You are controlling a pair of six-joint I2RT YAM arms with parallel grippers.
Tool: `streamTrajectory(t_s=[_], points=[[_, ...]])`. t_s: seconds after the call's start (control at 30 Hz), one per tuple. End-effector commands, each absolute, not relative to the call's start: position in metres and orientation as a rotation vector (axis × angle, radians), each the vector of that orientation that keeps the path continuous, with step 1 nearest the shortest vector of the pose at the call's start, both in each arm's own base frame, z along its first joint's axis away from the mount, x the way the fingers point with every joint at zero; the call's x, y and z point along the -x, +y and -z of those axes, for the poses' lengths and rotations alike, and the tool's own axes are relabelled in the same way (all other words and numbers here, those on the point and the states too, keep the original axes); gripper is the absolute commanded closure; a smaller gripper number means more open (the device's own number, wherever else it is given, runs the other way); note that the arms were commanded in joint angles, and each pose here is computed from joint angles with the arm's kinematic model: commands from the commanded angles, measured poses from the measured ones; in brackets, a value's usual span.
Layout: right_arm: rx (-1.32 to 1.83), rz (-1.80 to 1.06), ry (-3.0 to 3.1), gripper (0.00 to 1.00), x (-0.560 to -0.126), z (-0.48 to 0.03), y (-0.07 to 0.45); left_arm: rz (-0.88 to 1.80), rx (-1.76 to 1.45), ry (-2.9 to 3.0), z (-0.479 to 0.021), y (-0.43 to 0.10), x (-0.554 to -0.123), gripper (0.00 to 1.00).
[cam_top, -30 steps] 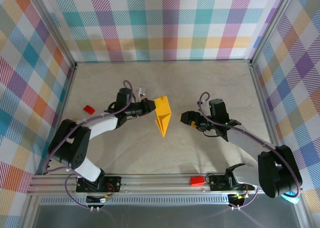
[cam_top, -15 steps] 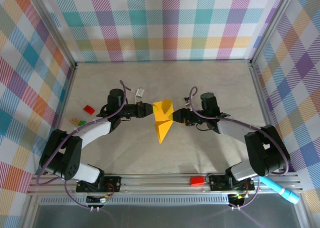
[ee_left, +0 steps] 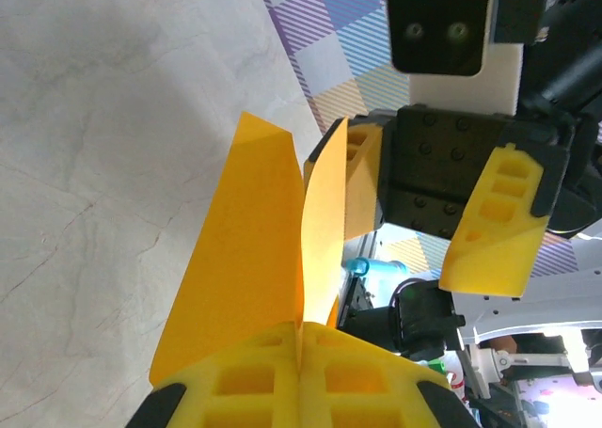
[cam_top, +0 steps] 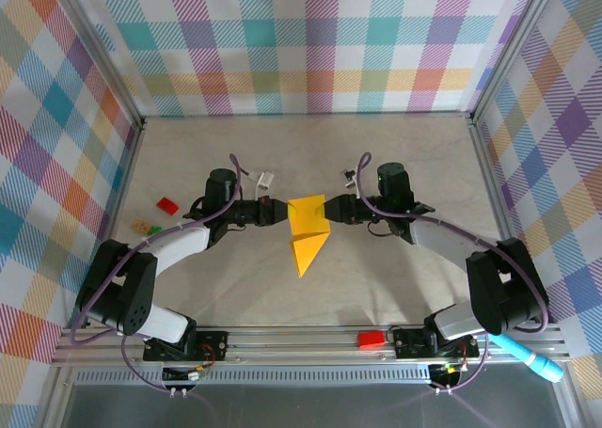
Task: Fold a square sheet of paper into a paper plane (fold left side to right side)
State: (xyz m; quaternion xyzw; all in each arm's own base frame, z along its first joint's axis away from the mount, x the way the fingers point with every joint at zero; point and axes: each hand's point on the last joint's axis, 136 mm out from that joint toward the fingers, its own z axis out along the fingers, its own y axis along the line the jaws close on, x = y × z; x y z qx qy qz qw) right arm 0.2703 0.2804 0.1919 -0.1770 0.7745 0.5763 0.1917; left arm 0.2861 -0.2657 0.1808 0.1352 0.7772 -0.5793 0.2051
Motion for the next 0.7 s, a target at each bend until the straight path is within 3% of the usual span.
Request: streamTrajectory(t_s=[0.0, 0.27, 0.43, 0.5, 0.67], points=[[0.54, -1.586, 2.155, 0.5, -0.277, -0.198, 0.283, 1.629, -0.428, 2.145, -0.18, -0.266, -0.284, 1.0], [0.523, -1.585, 2.189, 0.67, -0.287, -0.191, 0.287, 1.635, -0.423, 2.154, -0.174, -0.266, -0.28, 1.0], [0.492, -1.574, 2.242, 0.93, -0.289, -0.176, 0.289, 1.623, -0.405, 2.184, -0.162, -0.266, -0.279, 1.0], [0.477, -1.567, 2.271, 1.0, -0.289, -0.166, 0.29, 1.606, -0.386, 2.21, -0.152, -0.266, -0.28, 0.96], [0.426, -1.539, 2.364, 1.0, -0.289, -0.132, 0.291, 1.574, -0.345, 2.278, -0.121, -0.269, -0.28, 0.87]])
